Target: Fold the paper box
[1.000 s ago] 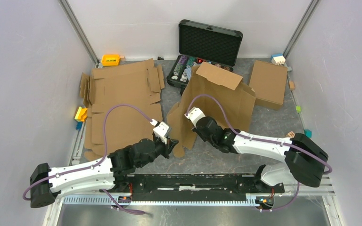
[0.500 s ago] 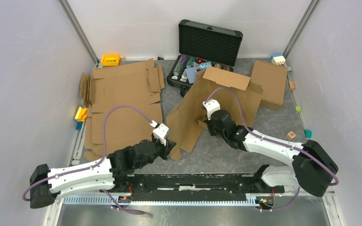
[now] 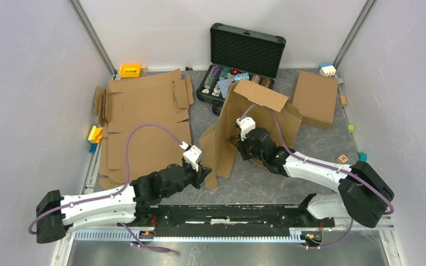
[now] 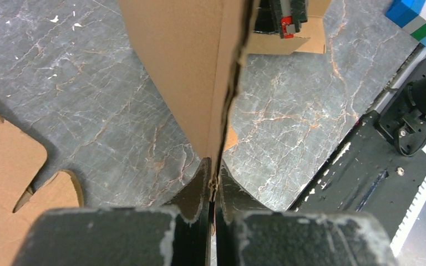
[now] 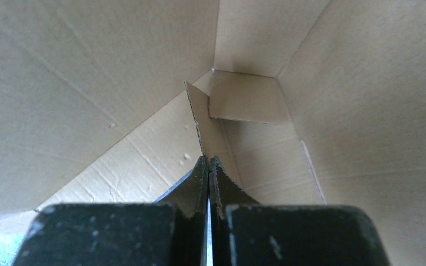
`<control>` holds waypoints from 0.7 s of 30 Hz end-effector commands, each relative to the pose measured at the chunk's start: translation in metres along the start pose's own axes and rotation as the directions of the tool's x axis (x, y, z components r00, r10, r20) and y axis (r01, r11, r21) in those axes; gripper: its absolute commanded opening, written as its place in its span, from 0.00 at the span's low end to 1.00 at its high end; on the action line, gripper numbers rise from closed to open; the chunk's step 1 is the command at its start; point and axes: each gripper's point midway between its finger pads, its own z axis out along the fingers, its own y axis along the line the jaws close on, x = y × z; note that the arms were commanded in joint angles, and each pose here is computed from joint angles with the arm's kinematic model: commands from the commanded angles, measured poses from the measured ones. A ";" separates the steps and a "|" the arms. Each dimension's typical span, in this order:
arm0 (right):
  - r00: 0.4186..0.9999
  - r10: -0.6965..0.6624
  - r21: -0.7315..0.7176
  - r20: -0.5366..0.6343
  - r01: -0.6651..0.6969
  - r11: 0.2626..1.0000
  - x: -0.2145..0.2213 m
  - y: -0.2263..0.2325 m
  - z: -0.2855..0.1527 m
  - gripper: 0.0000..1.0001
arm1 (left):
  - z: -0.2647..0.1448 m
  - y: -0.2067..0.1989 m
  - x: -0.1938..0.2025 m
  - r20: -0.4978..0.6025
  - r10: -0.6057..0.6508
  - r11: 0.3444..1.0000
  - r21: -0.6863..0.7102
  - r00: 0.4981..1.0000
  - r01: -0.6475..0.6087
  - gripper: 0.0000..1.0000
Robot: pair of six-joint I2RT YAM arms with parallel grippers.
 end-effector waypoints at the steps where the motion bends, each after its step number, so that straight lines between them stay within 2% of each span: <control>1: 0.995 0.077 0.081 0.057 -0.082 0.993 -0.012 -0.012 0.002 0.00 | -0.001 -0.017 0.012 -0.044 -0.068 0.994 0.081 0.997 0.072 0.03; 4: 0.993 0.093 0.062 0.074 -0.098 0.993 -0.015 -0.009 0.003 0.00 | -0.005 -0.019 0.013 -0.044 -0.093 0.991 0.094 0.995 0.097 0.06; 6: 0.995 0.077 0.049 0.060 -0.080 0.996 -0.013 -0.007 0.004 0.00 | -0.008 -0.004 0.017 -0.049 -0.129 0.992 0.010 0.990 0.129 0.15; 8: 0.997 0.058 0.053 0.043 -0.060 0.997 -0.007 -0.008 0.004 0.00 | -0.013 0.018 0.019 -0.040 -0.165 0.981 -0.112 0.985 0.160 0.39; 10: 0.999 0.039 0.044 0.036 -0.040 0.998 -0.002 -0.008 0.003 0.00 | -0.017 0.033 0.017 -0.011 -0.181 0.966 -0.192 0.983 0.176 0.58; 12: 0.999 0.026 0.031 0.031 -0.027 0.999 0.004 -0.007 0.002 0.00 | -0.018 0.039 0.011 0.027 -0.179 0.959 -0.218 0.984 0.180 0.72; 15: 1.000 0.005 0.015 0.025 -0.005 1.000 0.011 -0.006 0.000 0.00 | -0.017 0.050 -0.001 0.101 -0.152 0.949 -0.265 0.983 0.174 0.88; 19: 1.000 -0.025 0.013 0.016 0.025 1.000 0.015 -0.007 -0.001 0.00 | -0.016 0.062 -0.023 0.172 -0.065 0.940 -0.321 0.983 0.119 0.99; 21: 0.999 -0.033 0.024 0.007 0.033 0.999 0.017 -0.010 0.000 0.00 | -0.015 0.067 -0.032 0.197 -0.039 0.933 -0.344 0.980 0.107 1.00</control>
